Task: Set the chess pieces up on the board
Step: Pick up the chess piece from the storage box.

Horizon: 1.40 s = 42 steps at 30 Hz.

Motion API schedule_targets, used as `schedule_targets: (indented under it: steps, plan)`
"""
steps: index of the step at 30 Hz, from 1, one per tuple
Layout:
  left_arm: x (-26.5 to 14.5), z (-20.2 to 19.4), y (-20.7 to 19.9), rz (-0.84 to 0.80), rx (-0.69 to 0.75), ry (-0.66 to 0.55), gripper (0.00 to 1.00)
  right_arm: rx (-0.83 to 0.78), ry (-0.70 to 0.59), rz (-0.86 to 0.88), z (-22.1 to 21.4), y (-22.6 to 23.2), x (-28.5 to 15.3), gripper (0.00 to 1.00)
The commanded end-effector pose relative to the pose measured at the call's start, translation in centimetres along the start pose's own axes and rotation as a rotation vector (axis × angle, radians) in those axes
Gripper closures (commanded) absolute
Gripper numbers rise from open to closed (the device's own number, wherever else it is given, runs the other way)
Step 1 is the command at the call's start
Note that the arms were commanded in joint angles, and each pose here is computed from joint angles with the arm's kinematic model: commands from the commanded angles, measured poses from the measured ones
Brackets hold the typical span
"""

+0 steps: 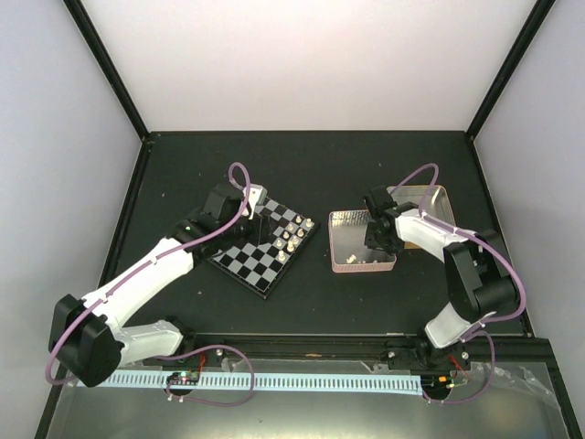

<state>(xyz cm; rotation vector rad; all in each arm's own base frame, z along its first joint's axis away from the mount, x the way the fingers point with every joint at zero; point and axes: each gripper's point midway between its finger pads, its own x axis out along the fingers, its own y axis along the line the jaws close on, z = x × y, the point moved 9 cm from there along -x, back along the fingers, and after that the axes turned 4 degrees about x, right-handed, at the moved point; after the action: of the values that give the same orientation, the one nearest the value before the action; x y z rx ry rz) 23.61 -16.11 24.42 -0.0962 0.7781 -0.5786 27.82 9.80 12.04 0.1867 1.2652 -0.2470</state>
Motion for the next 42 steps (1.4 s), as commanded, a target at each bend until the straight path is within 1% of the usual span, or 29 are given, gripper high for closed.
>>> schedule_targets:
  steps: [1, 4, 8, 14, 16, 19, 24, 26, 29, 33, 42]
  plan:
    - [0.4, 0.2, -0.1, -0.031, -0.014, -0.008, 0.45, 0.061, -0.047, -0.026, 0.1, 0.1, 0.0, 0.66]
    - [0.3, 0.3, -0.1, -0.031, -0.014, -0.008, 0.45, 0.074, -0.057, -0.027, 0.2, 0.1, 0.2, 0.68]
    - [0.2, 0.3, -0.1, -0.027, -0.012, -0.010, 0.45, 0.085, -0.065, -0.019, 0.4, 0.4, 0.6, 0.68]
    - [0.3, 0.3, -0.1, -0.026, -0.012, -0.007, 0.45, 0.097, -0.072, 0.025, 1.1, 1.2, 0.5, 0.59]
    - [0.3, 0.3, -0.1, -0.028, -0.013, -0.007, 0.45, 0.106, -0.081, 0.023, 1.4, 1.4, 0.6, 0.58]
    - [0.3, 0.3, -0.1, -0.026, -0.011, -0.006, 0.45, 0.119, -0.093, 0.011, 1.9, 1.7, 0.7, 0.58]
    - [0.3, 0.1, 0.0, -0.023, -0.010, -0.002, 0.45, 0.129, -0.095, -0.013, 2.0, 1.6, 1.2, 0.62]
    - [0.4, 0.1, 0.0, -0.023, -0.011, 0.001, 0.45, 0.129, -0.090, -0.025, 2.0, 1.7, 1.6, 0.62]
    - [0.4, 0.2, 0.0, -0.024, -0.010, 0.000, 0.45, 0.131, -0.087, -0.036, 2.1, 1.8, 2.0, 0.59]
    - [0.4, 0.2, 0.0, -0.024, -0.009, 0.001, 0.45, 0.136, -0.091, -0.053, 2.2, 1.7, 2.1, 0.59]
    - [0.6, 0.1, 0.0, -0.026, -0.011, 0.007, 0.45, 0.189, -0.119, -0.074, 2.0, 1.2, 2.0, 0.68]
